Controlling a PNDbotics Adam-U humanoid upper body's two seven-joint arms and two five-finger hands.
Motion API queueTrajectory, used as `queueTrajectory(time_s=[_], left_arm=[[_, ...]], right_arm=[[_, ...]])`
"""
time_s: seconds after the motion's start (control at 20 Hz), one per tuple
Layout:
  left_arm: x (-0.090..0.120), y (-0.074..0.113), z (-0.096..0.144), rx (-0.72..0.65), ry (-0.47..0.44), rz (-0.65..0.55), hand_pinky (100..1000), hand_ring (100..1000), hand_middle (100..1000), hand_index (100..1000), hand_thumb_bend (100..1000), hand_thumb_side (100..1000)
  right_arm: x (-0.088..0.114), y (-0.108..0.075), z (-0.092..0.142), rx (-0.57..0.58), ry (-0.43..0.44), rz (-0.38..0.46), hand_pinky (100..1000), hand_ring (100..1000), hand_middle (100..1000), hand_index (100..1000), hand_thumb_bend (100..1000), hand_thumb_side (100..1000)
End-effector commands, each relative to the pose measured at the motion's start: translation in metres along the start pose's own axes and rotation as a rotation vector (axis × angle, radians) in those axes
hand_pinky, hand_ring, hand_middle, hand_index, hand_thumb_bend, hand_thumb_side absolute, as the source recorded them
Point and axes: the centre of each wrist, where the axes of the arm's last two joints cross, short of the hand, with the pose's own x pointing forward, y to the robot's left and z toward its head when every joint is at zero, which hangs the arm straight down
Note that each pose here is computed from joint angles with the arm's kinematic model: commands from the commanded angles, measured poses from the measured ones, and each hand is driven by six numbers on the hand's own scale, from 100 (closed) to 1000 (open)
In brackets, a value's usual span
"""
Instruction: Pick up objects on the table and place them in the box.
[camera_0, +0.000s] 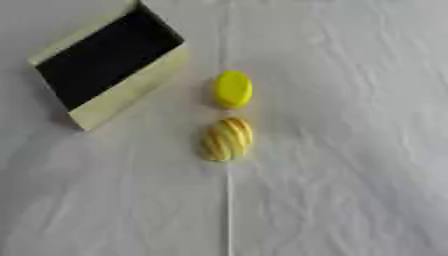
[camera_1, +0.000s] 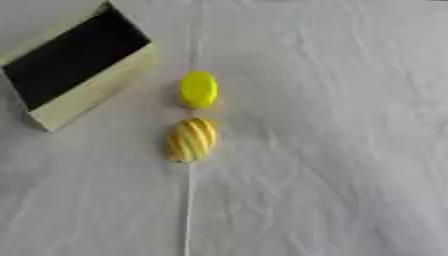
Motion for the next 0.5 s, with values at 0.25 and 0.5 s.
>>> queueTrajectory(time_s=[0.25,0.5], left_arm=[[0.007,0.001,-0.016,-0.198,-0.048,-0.052,853,834,812,895,100,557],[0.008,-0.006,-0.023,-0.326,-0.058,-0.070,847,833,810,894,100,544]], right_arm=[[0.005,-0.005,-0.007,0.007,-0.030,0.021,898,846,743,821,100,611],[0.005,-0.004,-0.005,0.007,-0.020,0.022,900,846,741,821,100,616]])
